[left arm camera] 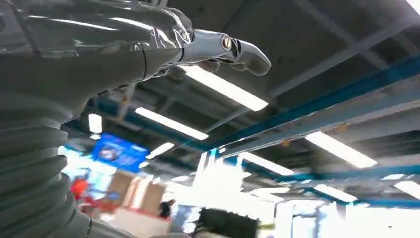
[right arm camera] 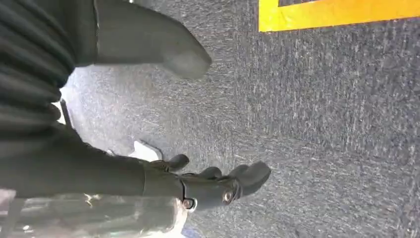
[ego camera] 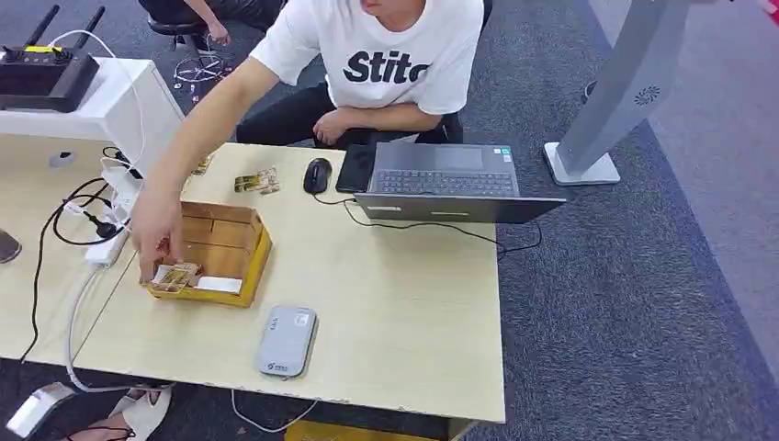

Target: Pass the card to the sensor for recognition and then transmit it.

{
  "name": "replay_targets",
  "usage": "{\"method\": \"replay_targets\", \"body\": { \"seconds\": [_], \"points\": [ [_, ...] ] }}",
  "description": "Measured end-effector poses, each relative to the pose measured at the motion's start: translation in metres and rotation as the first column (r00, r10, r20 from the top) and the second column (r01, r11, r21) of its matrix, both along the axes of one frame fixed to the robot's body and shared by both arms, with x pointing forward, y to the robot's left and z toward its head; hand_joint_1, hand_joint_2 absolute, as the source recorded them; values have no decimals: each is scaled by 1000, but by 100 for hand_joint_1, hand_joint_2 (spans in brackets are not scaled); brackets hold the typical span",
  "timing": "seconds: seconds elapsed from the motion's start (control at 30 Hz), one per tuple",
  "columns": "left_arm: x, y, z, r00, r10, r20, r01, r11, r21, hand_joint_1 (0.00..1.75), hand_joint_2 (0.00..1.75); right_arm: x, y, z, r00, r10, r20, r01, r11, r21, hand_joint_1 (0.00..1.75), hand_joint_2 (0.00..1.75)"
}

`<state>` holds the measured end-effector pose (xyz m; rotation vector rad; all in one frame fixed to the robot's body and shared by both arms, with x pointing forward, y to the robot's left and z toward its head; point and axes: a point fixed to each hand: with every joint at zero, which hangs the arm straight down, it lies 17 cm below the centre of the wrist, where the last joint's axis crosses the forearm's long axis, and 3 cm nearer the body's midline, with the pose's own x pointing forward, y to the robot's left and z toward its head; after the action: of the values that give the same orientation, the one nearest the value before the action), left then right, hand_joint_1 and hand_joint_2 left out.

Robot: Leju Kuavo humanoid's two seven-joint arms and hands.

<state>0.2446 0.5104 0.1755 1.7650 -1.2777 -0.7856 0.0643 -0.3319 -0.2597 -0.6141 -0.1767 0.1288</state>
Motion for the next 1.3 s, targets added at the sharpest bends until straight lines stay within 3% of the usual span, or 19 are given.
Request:
{"method": "replay_targets", "body": {
  "seconds": [0.07,0.17,0.23,0.33,0.4,0.43,0.53,0.6,0.7,0.8,0.9,0.93,1.1,1.3],
  "points": [
    [-29,21,-15,993,111,-26,-112,992,-55,0,175,-3,-4,0,1000,-19,-14,19,1000,-6,0,175],
    [-71,50,-66,945,295,-140,-314,938,-148,0,175,-9,-7,0,998,-39,-48,39,999,-14,0,175],
    [-98,61,-106,886,398,-236,-442,880,-175,0,175,-10,-8,0,997,-38,-62,37,999,-18,0,175],
    [-133,66,-189,760,495,-421,-621,744,-246,0,175,-3,-7,0,999,-10,-47,9,1000,-18,0,175],
    [-160,54,-247,674,516,-528,-722,612,-323,0,175,4,-4,1,999,13,-37,-13,1000,-16,0,175],
    [-176,38,-285,611,510,-605,-779,522,-347,0,175,6,0,1,999,30,-35,-31,999,-12,0,175],
    [-204,-18,-359,474,423,-772,-872,348,-345,0,175,10,9,1,996,84,-37,-84,996,-8,0,175],
    [-209,-60,-389,412,343,-844,-902,282,-326,0,175,18,14,2,987,156,-37,-157,987,-16,0,175],
    [-198,-116,-416,408,207,-889,-900,252,-355,0,175,29,17,4,973,229,-34,-230,973,-28,0,175],
    [-182,-153,-426,443,112,-890,-879,252,-405,0,175,40,18,6,950,309,-47,-311,949,-49,0,175],
    [-173,-170,-428,450,71,-890,-867,274,-417,0,175,54,25,9,891,450,-65,-454,887,-80,0,175],
    [-169,-179,-430,438,43,-898,-864,295,-407,0,175,61,32,11,848,524,-74,-529,843,-93,0,175],
    [-157,-196,-432,446,-25,-895,-832,357,-425,0,175,75,47,14,813,580,-57,-582,807,-99,0,175],
    [-162,-206,-436,445,-51,-894,-849,294,-439,0,175,80,52,15,803,594,-50,-596,797,-102,0,175]
  ]
}}
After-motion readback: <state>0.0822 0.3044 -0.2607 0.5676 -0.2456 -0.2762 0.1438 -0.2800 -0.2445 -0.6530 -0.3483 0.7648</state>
